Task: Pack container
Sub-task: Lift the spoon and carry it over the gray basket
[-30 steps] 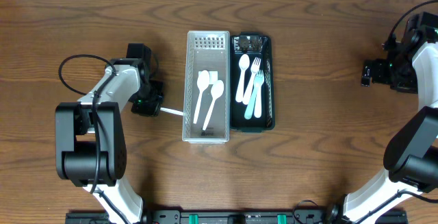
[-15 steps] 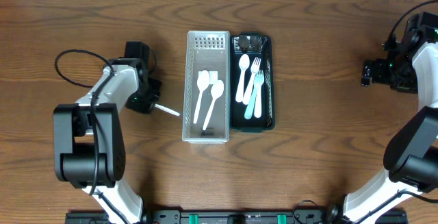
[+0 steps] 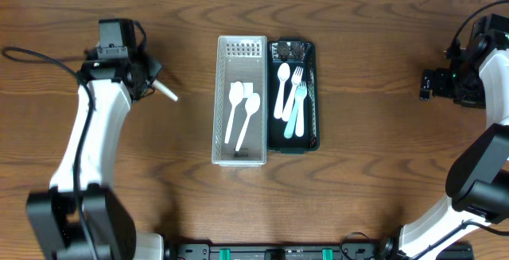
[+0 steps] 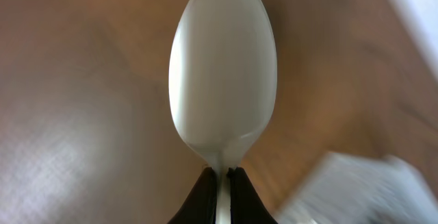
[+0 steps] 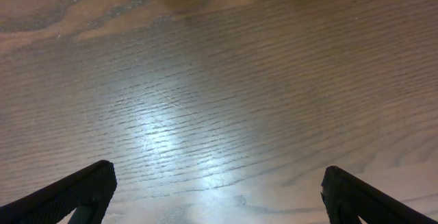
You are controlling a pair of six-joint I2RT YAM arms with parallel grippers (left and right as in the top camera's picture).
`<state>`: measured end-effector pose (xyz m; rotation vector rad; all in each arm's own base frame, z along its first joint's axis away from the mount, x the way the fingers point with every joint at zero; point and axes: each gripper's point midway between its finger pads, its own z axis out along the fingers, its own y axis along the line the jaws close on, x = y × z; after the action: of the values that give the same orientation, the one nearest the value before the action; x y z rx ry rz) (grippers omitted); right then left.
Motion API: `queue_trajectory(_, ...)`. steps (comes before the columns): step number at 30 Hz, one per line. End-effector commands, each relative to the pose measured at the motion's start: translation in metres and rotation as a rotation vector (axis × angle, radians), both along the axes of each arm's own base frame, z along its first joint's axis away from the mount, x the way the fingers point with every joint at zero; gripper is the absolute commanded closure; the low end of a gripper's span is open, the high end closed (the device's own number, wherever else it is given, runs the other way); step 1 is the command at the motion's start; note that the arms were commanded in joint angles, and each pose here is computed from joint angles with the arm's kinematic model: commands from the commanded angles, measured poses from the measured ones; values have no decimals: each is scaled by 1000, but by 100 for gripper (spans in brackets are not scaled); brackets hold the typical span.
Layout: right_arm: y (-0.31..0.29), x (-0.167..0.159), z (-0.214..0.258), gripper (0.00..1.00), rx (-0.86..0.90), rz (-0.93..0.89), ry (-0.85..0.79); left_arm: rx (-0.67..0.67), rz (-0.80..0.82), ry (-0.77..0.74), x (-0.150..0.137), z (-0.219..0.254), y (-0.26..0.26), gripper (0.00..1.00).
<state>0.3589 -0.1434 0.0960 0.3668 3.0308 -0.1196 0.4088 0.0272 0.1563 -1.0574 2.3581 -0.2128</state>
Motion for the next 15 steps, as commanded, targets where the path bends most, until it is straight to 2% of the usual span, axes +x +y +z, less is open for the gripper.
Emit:
queue_trajectory(1, -1, -1, 0, 1, 2, 8, -1, 85, -317, -135, 2, 51, -51, 94)
queue_trajectory(5, -1, -1, 0, 1, 2, 7, -1, 135, -539, -201, -11, 72, -112, 94)
queue_trajectory(9, -1, -1, 0, 1, 2, 8, -1, 227, -794, -184, -25, 59, -163, 94)
queue_trajectory(15, -1, -1, 0, 1, 2, 8, -1, 317, -922, -92, -31, 26, -183, 94)
